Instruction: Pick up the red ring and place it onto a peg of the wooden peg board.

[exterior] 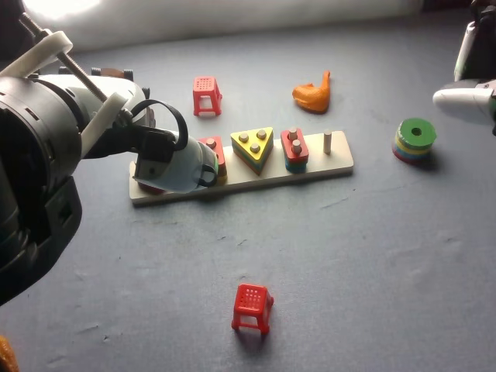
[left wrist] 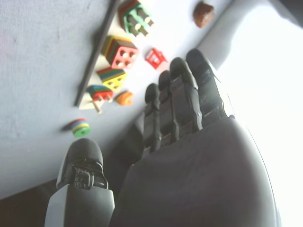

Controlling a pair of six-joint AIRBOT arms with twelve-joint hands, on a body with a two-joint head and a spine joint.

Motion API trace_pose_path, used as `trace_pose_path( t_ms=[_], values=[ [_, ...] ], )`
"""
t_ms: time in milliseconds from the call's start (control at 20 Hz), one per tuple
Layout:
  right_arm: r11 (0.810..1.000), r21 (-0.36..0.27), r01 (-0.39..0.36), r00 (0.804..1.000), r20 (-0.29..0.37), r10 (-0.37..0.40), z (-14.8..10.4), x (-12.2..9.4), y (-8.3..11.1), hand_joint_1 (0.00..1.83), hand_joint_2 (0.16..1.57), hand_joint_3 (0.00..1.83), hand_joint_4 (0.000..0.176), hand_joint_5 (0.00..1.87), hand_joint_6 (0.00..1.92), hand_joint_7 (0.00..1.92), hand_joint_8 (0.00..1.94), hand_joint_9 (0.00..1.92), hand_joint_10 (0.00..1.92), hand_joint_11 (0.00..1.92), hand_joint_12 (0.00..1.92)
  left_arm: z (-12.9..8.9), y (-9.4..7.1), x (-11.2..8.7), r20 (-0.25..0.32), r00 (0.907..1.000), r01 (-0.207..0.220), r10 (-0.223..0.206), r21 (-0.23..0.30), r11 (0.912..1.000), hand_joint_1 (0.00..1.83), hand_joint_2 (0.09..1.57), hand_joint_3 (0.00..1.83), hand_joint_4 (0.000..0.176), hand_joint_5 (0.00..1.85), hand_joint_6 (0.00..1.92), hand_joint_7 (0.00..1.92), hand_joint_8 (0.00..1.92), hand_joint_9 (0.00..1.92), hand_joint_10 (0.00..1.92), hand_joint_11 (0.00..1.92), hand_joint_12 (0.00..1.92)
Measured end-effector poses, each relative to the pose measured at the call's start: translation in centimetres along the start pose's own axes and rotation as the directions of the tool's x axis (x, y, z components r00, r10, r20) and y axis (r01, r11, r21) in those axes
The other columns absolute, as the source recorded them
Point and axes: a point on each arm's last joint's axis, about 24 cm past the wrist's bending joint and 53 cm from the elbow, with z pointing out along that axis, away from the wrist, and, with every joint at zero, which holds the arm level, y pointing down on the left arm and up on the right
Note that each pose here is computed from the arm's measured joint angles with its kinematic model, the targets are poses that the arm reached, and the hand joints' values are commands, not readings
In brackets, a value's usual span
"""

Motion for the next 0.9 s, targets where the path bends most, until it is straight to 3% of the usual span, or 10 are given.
trace_pose_path(
  t_ms=[150,300,350,650,800,900],
  values=[
    [1.0,0.027,0.001,1.0,0.011,-0.001,0.2,-0.8,-1.5,0.33,1.05,0.02,0.0,0.15,0.01,0.14,0.0,0.11,0.01,0.0,0.37,0.0,0.0,0.0,-0.002,1.0,0.001,-0.001,-0.001,1.0,0.0,1.2,0.04,0.0,0.0,0.0,0.0,0.0,0.0,0.0,0.0,0.0],
    [0.999,0.038,0.004,1.0,0.009,-0.004,0.6,-0.9,-2.1,0.35,1.05,0.0,0.0,0.17,0.01,0.16,0.0,0.13,0.01,0.0,0.43,0.0,0.0,0.1,-0.002,1.0,0.001,-0.001,0.001,1.0,0.0,1.21,0.03,0.0,0.0,0.0,0.0,0.0,0.0,0.0,0.0,0.0],
    [0.999,0.04,0.014,1.0,0.01,-0.014,0.8,-1.0,-2.3,0.32,1.06,0.01,0.0,0.15,0.0,0.14,0.0,0.11,0.0,0.0,0.35,0.0,0.0,0.1,-0.003,1.0,0.001,-0.001,0.0,1.0,0.0,1.2,0.03,0.0,0.0,0.0,0.0,0.0,0.0,0.0,0.0,0.0],
    [0.996,0.077,0.049,0.997,-0.067,-0.044,2.9,0.8,-4.7,0.42,1.03,0.0,0.0,0.16,0.0,0.15,0.0,0.13,0.0,0.0,0.46,0.0,0.0,0.0,-0.001,1.0,0.001,-0.001,0.0,1.0,0.0,1.21,0.02,0.0,0.0,0.0,0.0,0.0,0.0,0.0,0.0,0.0],
    [0.994,0.087,0.07,0.993,-0.099,-0.061,5.0,1.8,-5.9,0.77,0.98,0.0,0.0,0.1,0.0,0.09,0.0,0.09,0.0,0.0,0.37,0.0,-0.1,0.0,-0.002,1.0,0.0,0.0,0.003,1.0,0.0,1.21,0.02,0.0,0.0,0.0,0.0,0.0,0.0,0.0,0.0,0.0],
    [0.992,0.104,0.071,0.99,-0.13,-0.058,6.1,2.7,-7.0,1.16,0.94,0.0,0.0,0.01,0.0,0.0,0.0,0.0,0.0,0.0,0.12,0.1,0.0,0.0,-0.001,1.0,0.001,-0.001,0.0,1.0,0.0,1.2,0.02,0.0,0.0,0.0,0.0,0.0,0.0,0.0,0.0,0.0]
  ],
)
